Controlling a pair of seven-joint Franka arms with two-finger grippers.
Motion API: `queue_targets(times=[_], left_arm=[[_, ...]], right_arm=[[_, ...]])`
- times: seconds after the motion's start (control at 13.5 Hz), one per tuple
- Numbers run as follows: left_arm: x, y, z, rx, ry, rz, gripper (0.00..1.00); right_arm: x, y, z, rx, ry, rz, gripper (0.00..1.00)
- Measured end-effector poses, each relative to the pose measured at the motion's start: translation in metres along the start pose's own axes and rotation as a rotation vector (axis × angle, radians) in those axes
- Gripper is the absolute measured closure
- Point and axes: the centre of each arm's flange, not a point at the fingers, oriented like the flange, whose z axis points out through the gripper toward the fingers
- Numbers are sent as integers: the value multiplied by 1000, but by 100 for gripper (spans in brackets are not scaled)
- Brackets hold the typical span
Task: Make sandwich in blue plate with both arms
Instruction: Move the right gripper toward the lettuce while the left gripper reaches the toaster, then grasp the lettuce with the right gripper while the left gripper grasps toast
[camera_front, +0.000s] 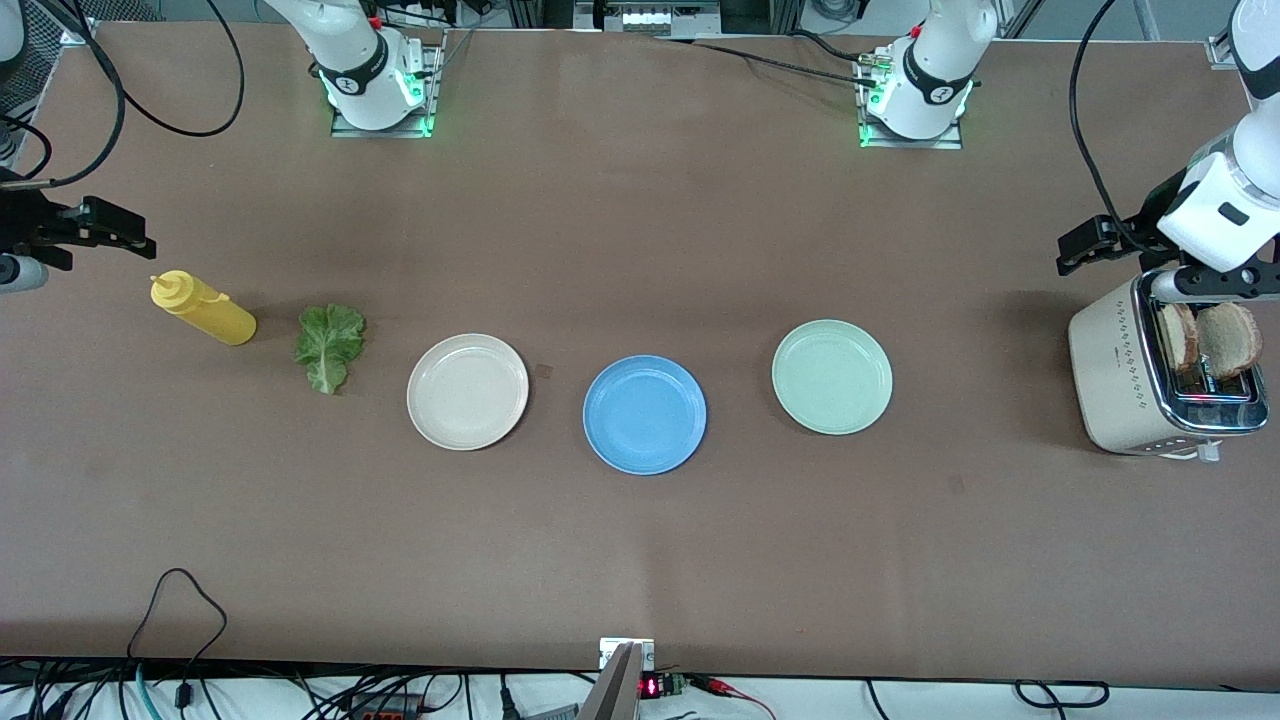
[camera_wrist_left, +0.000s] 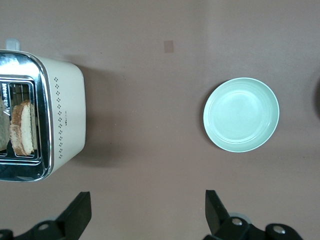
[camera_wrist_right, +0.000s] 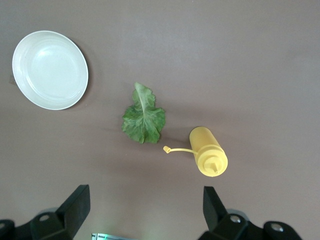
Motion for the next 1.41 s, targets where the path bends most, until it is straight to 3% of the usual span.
queue_targets(times=[0.67, 1.11, 1.41], left_arm=[[-1, -5, -2, -1, 5, -10, 0], [-3, 17, -29, 0, 57, 27, 0], [-2, 14, -19, 1, 19, 21, 0]], right_arm=[[5, 1, -1, -8, 29, 0, 0], [28, 10, 48, 9, -51, 7, 0], [44, 13, 88, 22, -113, 6, 0]])
